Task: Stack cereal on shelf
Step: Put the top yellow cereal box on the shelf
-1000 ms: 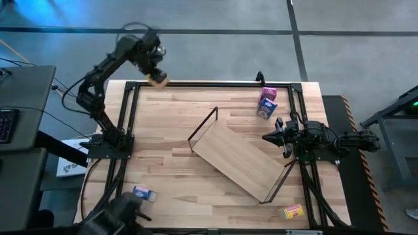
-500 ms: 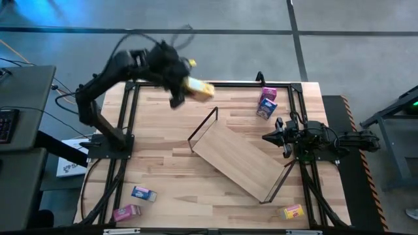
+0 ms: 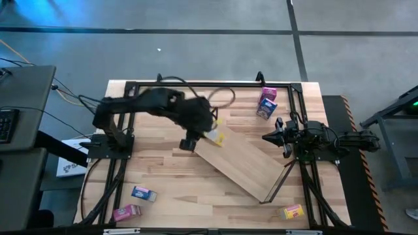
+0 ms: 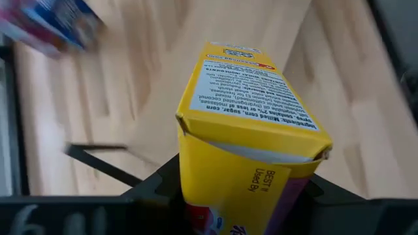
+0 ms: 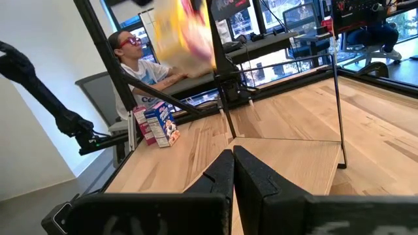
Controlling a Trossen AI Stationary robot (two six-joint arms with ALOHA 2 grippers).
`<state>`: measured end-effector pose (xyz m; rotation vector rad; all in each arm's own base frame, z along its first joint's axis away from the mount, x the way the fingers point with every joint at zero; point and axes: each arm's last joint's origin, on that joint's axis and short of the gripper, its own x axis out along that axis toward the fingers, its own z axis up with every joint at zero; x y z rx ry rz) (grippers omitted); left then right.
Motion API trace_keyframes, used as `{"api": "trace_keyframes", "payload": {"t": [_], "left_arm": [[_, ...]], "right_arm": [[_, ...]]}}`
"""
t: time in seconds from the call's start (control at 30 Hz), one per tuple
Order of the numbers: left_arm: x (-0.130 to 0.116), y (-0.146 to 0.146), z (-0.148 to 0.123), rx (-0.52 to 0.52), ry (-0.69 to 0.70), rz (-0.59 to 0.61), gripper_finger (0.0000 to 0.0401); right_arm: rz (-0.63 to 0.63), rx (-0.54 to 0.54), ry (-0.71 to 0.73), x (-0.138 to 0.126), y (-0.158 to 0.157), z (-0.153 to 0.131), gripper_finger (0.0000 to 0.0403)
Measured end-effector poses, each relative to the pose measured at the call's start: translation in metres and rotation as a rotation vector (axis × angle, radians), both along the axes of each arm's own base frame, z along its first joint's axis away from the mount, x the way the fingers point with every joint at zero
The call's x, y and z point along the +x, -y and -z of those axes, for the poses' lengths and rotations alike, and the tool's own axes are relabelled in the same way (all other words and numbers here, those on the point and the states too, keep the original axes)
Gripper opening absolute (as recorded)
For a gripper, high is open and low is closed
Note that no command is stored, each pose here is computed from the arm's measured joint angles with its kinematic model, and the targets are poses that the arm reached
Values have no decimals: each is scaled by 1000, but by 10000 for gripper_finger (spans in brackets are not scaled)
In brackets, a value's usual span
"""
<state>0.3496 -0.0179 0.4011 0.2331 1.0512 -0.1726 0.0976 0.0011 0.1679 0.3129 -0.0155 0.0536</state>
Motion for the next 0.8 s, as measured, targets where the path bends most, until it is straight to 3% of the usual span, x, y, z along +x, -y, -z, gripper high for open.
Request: {"api": "trace_keyframes", "payload": {"t": [0.13,0.27,0.53,0.8], "left_arm": [[17,8,22,52,-69,66,138],[41,7,41,157,-45,94,138],[80,-1,84,257,-67,189,138],[101,-20,127,322,-175,215,138]], "right_arm": [[0,0,0,0,0,0,0],[0,0,0,0,0,0,0],[0,0,0,0,0,0,0],[0,0,1,0,0,0,0]]}}
